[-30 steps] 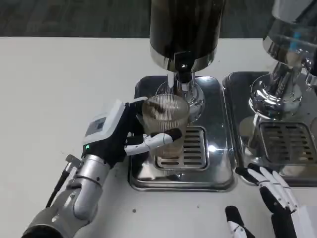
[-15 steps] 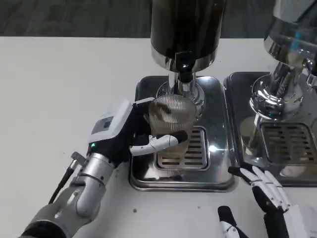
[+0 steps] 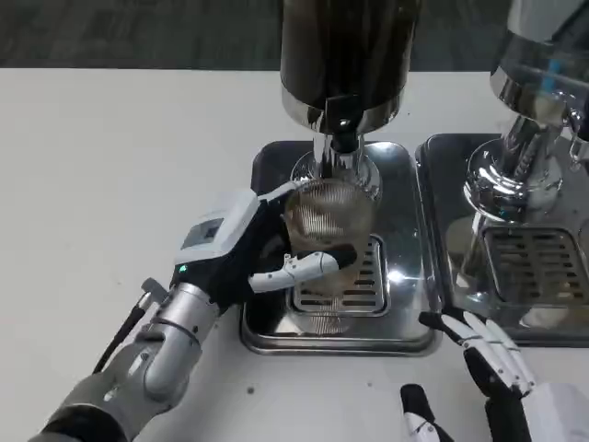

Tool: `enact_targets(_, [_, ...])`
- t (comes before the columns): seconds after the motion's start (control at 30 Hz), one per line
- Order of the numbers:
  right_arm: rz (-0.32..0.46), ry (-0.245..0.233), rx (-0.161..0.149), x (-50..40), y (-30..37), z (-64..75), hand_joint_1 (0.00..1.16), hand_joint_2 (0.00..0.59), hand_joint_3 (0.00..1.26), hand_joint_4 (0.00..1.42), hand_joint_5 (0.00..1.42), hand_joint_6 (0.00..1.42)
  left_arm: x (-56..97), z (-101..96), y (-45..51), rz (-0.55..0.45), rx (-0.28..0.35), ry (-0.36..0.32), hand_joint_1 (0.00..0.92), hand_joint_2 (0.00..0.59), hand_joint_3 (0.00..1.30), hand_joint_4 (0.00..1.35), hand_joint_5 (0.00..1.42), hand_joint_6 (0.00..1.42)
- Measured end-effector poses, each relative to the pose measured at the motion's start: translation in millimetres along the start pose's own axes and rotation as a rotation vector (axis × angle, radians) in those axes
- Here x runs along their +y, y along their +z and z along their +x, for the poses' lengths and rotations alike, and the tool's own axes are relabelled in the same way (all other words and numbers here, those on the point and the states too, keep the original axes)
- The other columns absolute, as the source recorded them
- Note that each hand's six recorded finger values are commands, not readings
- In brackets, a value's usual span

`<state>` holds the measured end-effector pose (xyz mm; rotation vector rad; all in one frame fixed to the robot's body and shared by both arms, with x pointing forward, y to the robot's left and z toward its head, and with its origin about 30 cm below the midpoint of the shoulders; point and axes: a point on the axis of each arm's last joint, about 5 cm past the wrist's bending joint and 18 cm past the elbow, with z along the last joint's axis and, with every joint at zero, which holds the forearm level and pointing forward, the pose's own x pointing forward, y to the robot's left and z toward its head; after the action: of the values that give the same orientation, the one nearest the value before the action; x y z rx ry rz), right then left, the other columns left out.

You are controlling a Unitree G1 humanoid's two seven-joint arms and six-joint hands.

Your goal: Grasp the cup under the faucet to collect the drink, then remove the cup.

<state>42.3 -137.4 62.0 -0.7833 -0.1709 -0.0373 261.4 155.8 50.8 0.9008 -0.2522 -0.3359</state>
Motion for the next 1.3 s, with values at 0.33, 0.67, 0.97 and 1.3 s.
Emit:
enact_targets(0.33, [0.008,0.0,-0.019,1.9,-1.9,6.8,0.39,0.406,0.28,0.18,0.16,0.29,9.6,0.6,-2.2,0.024,-0.008,-0.055,0.0,0.039,0.0,0.0,0.1,0.09])
enact_targets(0.67, [0.022,0.019,-0.04,5.9,-4.1,12.6,0.39,0.406,0.28,0.18,0.16,0.29,34.3,-24.7,-11.5,-0.009,-0.053,0.076,0.0,0.038,0.0,0.0,0.06,0.06])
enact_targets(0.97, [0.038,0.021,-0.061,9.0,-7.1,20.3,0.39,0.406,0.28,0.19,0.16,0.29,95.2,-62.3,-16.0,-0.07,-0.164,0.274,0.0,0.1,0.18,0.16,0.19,0.15])
enact_targets(1.3, [0.051,0.023,-0.07,11.9,-11.0,24.6,0.39,0.406,0.28,0.19,0.16,0.28,162.4,-62.6,-14.1,-0.496,-0.363,0.197,0.0,0.1,0.22,0.2,0.2,0.17])
